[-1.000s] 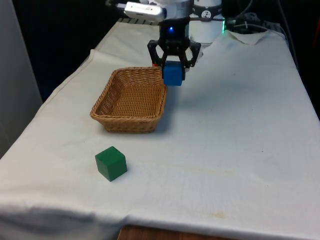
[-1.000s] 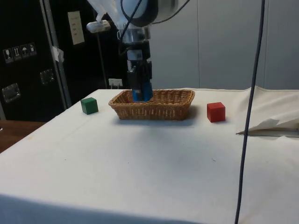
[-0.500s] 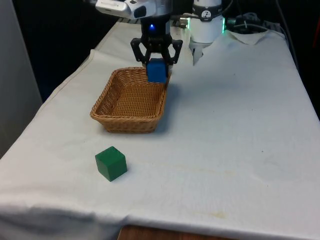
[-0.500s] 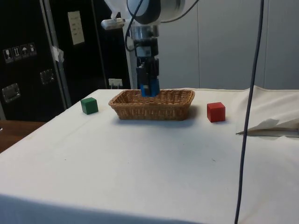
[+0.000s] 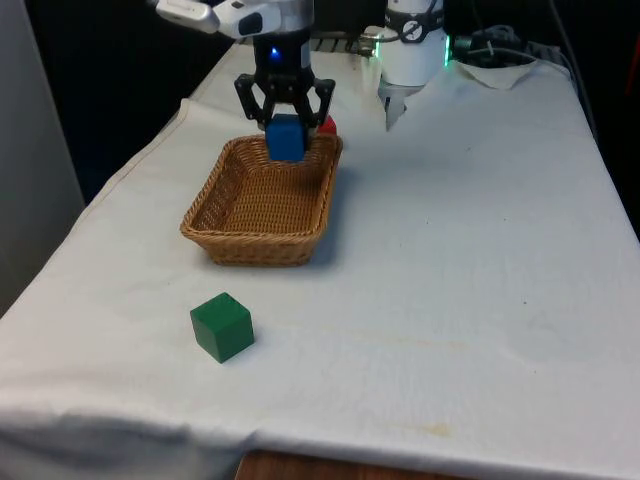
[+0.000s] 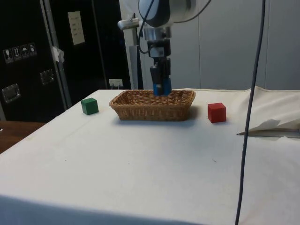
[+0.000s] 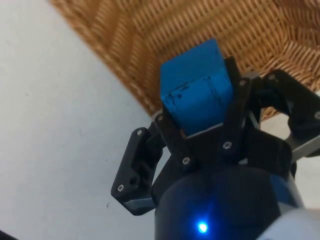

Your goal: Pick up exactly two blocks and place them into the basket.

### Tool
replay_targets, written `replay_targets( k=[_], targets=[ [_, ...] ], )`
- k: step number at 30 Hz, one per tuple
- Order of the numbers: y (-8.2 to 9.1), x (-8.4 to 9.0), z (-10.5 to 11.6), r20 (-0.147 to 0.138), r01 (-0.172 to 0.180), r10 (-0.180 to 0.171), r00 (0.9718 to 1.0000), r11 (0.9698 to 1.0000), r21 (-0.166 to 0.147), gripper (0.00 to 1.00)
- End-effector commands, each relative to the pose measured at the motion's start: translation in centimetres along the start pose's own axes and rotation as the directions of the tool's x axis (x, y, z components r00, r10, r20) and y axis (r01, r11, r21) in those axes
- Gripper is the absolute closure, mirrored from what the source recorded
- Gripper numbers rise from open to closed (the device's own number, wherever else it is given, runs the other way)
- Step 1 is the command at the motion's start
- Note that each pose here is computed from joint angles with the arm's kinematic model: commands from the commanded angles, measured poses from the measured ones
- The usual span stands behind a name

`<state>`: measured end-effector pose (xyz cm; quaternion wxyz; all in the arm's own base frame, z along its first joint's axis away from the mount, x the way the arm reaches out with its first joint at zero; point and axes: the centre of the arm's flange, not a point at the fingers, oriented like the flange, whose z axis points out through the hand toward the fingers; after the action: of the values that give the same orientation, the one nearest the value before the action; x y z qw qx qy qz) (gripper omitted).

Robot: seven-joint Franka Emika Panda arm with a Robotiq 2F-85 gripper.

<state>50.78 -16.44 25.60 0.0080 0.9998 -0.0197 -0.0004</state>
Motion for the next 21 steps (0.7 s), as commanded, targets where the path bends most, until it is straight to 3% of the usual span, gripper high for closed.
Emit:
replay_targets(
  k=[1,5,6,8,16,17,18,21],
  targets=[
    [0.2,-0.4,0.5,-0.017,0.001,-0.001,0.9999,1.0000,0.003,0.99],
    [0.4,-1.4,1.9,-0.024,-0.002,0.002,0.9997,1.0000,-0.003,0.99],
    [0.5,-1.3,1.7,-0.010,-0.002,0.002,0.9999,1.0000,-0.008,0.99],
    [0.4,-1.7,2.5,-0.026,-0.004,0.004,0.9997,1.0000,-0.006,0.99],
    [0.1,-1.6,5.2,-0.030,-0.021,0.020,0.9994,0.9996,-0.020,0.99],
    [0.3,-1.8,5.3,-0.015,-0.021,0.021,0.9997,0.9993,-0.030,0.99],
    [0.1,-1.6,5.5,-0.028,-0.023,0.022,0.9993,0.9995,-0.020,0.99],
    [0.1,-1.4,5.9,-0.029,-0.024,0.023,0.9993,0.9995,-0.020,0.99]
  ],
)
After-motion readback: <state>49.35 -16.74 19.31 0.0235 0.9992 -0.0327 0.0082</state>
